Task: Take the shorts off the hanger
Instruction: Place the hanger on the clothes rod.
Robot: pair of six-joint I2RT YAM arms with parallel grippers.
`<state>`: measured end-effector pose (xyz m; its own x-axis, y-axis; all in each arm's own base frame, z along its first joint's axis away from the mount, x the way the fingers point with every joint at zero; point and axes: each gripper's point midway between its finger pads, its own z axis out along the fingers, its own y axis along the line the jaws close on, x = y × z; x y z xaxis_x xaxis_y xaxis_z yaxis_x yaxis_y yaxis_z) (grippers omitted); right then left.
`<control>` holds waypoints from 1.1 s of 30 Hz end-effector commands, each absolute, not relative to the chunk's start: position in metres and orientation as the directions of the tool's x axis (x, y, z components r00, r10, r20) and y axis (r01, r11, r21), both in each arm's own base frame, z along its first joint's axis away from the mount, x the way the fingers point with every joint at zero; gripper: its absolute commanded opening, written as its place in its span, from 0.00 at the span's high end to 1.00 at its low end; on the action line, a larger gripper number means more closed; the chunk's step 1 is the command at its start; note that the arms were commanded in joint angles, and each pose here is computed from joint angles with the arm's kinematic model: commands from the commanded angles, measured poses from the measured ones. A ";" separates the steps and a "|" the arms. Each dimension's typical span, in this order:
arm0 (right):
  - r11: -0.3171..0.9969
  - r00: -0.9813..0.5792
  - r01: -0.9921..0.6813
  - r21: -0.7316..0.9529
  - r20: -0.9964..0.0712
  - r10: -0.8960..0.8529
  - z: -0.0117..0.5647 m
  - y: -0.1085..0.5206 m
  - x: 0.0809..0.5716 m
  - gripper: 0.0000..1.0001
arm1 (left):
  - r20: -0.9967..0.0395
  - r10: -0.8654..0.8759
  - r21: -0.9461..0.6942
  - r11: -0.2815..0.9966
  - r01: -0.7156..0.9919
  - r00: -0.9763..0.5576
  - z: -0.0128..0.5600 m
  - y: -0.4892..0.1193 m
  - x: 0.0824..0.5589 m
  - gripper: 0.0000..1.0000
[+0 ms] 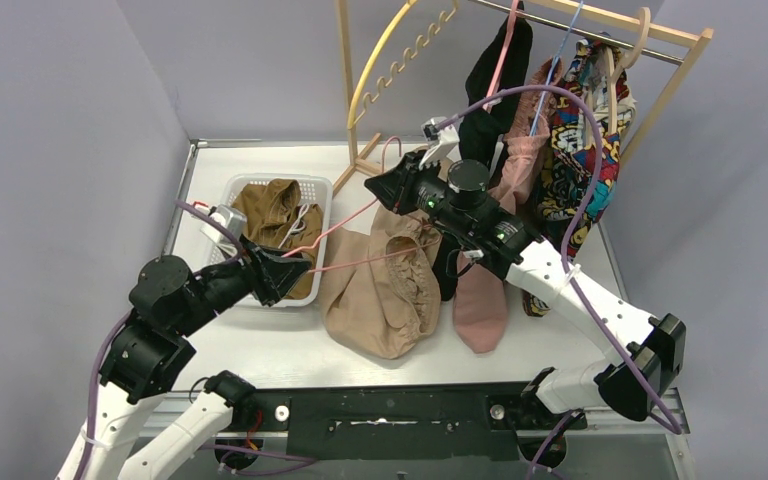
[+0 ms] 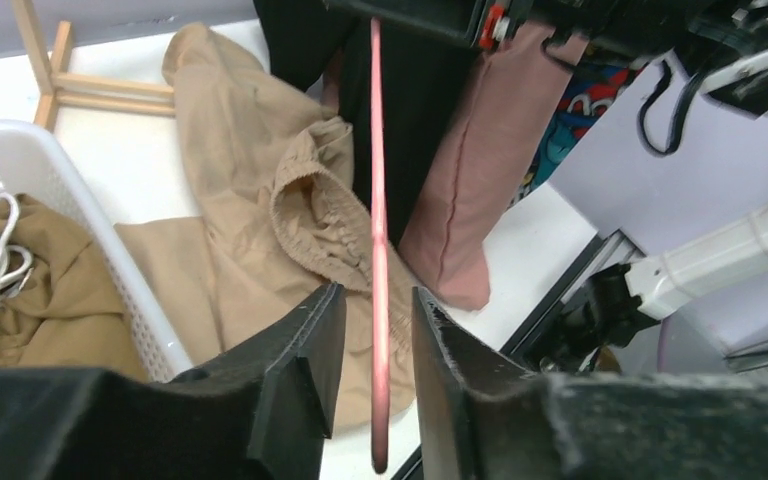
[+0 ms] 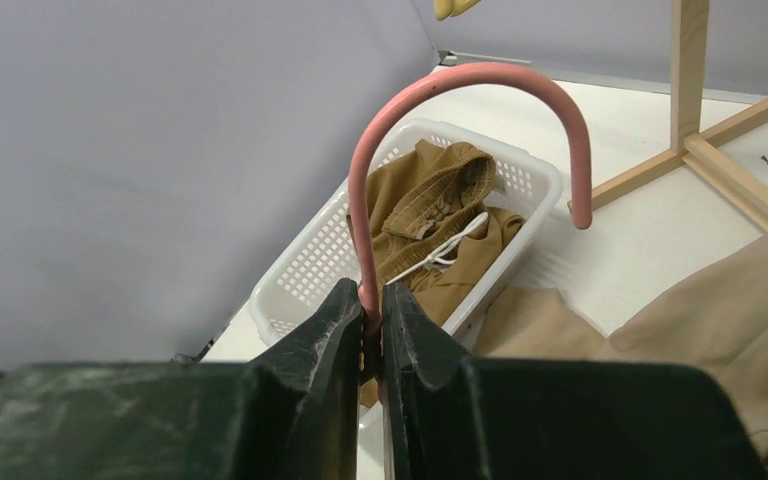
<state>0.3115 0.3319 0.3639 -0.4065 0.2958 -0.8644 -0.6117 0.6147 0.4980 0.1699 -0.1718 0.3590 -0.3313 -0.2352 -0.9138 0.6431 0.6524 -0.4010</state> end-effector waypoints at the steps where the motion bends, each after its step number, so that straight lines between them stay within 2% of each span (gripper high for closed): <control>1: 0.628 -0.264 -0.668 0.399 -0.916 0.301 0.409 0.324 0.317 1.00 | -0.925 -0.174 -0.360 0.687 0.632 -0.338 0.362 -0.166 0.169 0.64; 3: 0.644 -0.241 -0.677 0.357 -0.934 0.264 0.407 0.324 0.319 1.00 | -0.915 -0.131 -0.357 0.705 0.613 -0.382 0.352 -0.163 0.167 0.57; 9: 0.676 -0.233 -0.688 0.264 -0.963 0.139 0.384 0.328 0.327 1.00 | -0.896 -0.094 -0.357 0.736 0.576 -0.435 0.350 -0.153 0.159 0.49; 12: 0.663 -0.226 -0.706 0.250 -0.966 0.124 0.381 0.333 0.326 1.00 | -0.879 -0.041 -0.347 0.738 0.578 -0.475 0.341 -0.154 0.156 0.62; 13: 0.648 -0.223 -0.723 0.239 -0.969 0.109 0.378 0.338 0.324 1.00 | -0.857 0.002 -0.354 0.724 0.592 -0.515 0.332 -0.159 0.155 0.74; 15: 0.654 -0.215 -0.722 0.227 -0.971 0.101 0.377 0.339 0.324 1.00 | -0.830 0.039 -0.369 0.710 0.600 -0.556 0.323 -0.164 0.153 0.81; 17: 0.658 -0.214 -0.719 0.224 -0.972 0.097 0.376 0.339 0.325 1.00 | -0.810 0.059 -0.381 0.703 0.600 -0.584 0.317 -0.167 0.151 0.82; 19: 0.659 -0.210 -0.719 0.219 -0.973 0.095 0.377 0.338 0.325 1.00 | -0.801 0.070 -0.385 0.700 0.602 -0.594 0.314 -0.167 0.149 0.76; 23: 0.658 -0.211 -0.721 0.218 -0.973 0.092 0.376 0.338 0.324 1.00 | -0.797 0.075 -0.386 0.699 0.602 -0.599 0.312 -0.166 0.146 0.74; 25: 0.653 -0.212 -0.725 0.219 -0.973 0.090 0.376 0.338 0.324 1.00 | -0.793 0.080 -0.383 0.706 0.596 -0.604 0.309 -0.165 0.147 0.80; 27: 0.651 -0.214 -0.727 0.218 -0.973 0.087 0.375 0.339 0.323 1.00 | -0.801 0.078 -0.370 0.715 0.594 -0.593 0.312 -0.163 0.149 1.00; 30: 0.659 -0.226 -0.718 0.225 -0.970 0.086 0.373 0.338 0.324 0.99 | -0.821 0.064 -0.366 0.703 0.609 -0.567 0.319 -0.164 0.149 1.00; 33: 0.633 -0.235 -0.737 0.237 -0.968 0.089 0.375 0.342 0.319 0.89 | -0.834 0.041 -0.357 0.720 0.595 -0.550 0.322 -0.162 0.154 1.00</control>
